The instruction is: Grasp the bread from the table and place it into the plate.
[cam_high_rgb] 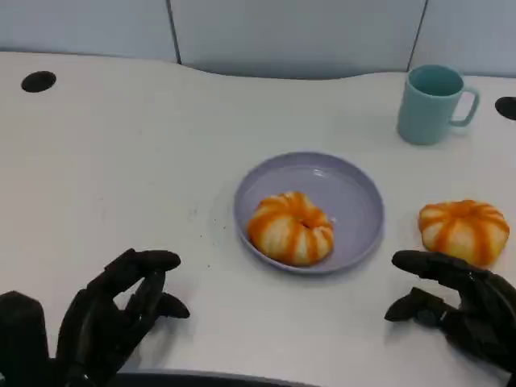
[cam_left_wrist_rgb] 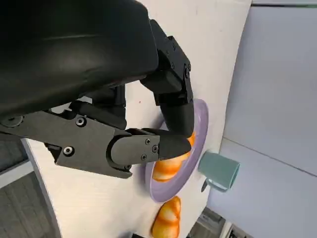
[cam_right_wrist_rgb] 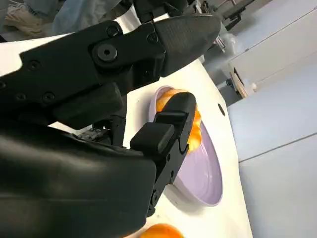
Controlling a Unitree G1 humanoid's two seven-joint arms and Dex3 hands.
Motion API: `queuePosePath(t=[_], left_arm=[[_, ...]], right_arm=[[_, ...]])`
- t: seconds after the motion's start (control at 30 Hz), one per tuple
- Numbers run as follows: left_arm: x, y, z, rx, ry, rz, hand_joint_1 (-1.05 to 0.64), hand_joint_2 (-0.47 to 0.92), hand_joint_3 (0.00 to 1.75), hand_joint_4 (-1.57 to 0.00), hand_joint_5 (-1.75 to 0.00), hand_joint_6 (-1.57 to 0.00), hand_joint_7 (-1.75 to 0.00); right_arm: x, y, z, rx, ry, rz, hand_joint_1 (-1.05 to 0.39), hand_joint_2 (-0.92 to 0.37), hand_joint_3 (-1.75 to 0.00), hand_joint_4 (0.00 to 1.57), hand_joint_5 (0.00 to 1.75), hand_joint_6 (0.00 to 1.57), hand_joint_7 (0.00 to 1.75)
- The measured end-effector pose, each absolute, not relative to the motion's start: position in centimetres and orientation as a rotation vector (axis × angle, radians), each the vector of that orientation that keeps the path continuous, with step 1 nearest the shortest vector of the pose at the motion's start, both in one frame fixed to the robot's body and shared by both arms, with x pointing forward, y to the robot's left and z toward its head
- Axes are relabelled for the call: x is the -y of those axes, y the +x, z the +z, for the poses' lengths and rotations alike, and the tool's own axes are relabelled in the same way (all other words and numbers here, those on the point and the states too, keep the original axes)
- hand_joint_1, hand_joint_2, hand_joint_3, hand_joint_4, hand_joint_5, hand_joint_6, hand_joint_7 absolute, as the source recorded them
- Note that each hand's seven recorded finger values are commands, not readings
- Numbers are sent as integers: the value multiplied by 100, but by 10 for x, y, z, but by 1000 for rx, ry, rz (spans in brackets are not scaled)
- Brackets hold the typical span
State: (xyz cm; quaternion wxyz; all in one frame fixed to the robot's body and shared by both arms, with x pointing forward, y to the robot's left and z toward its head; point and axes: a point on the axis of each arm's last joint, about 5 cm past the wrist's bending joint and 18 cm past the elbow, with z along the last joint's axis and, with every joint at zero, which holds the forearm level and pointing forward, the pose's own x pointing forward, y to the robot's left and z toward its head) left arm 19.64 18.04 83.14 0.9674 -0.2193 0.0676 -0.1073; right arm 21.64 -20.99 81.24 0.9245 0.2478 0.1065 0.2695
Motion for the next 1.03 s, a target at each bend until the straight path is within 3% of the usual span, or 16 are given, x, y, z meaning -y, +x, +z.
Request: queuePosePath(t=[0.17, 0.47, 1.03], left_arm=[[-180, 197, 829, -137, -458, -229, -51, 92, 32, -43, -168, -46, -111], [-182, 201, 825, -114, -503, -258, -43, 92, 22, -41, -158, -55, -76], [-184, 203, 822, -103, -533, -251, -43, 92, 17, -47, -154, -63, -65]], right_arm=[[210, 217, 812, -218, 509, 552, -45, -92, -8, 56, 115, 81, 34], [212, 219, 810, -210, 520, 551, -42, -92, -8, 57, 115, 82, 34], [213, 220, 809, -198, 522, 541, -40, -92, -7, 58, 114, 83, 32]])
